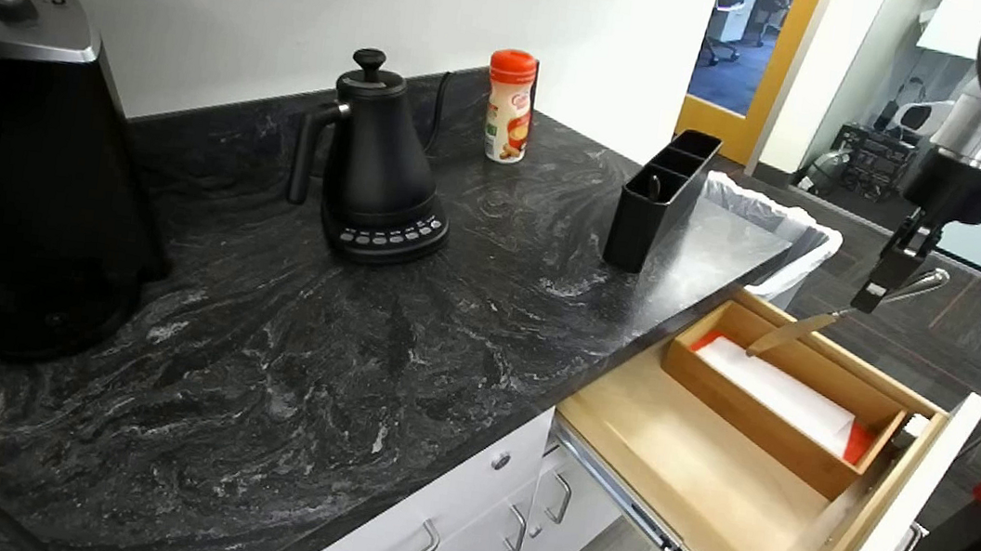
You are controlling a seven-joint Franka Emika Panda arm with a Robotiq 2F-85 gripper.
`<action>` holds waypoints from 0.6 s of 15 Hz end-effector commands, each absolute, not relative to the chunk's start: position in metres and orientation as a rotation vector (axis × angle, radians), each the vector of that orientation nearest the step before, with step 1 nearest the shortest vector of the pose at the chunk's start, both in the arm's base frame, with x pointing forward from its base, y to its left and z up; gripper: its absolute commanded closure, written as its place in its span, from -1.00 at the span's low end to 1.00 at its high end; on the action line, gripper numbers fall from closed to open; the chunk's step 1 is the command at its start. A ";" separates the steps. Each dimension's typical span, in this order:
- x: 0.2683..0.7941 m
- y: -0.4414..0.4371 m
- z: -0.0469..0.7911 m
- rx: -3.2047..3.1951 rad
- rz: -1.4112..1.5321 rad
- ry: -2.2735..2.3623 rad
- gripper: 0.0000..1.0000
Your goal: Take the butter knife out of the cutlery holder and put it in the open drawer on the right
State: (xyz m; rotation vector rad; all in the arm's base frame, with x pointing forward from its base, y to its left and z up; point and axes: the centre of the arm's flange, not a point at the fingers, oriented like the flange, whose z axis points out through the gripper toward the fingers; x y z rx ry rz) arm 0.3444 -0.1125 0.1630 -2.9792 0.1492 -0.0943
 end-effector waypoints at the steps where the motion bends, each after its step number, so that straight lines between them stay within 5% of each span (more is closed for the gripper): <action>1: 0.295 -0.089 0.164 -3.002 -0.157 0.129 0.95; 9: 0.283 -0.080 0.155 -3.045 -0.198 0.133 0.95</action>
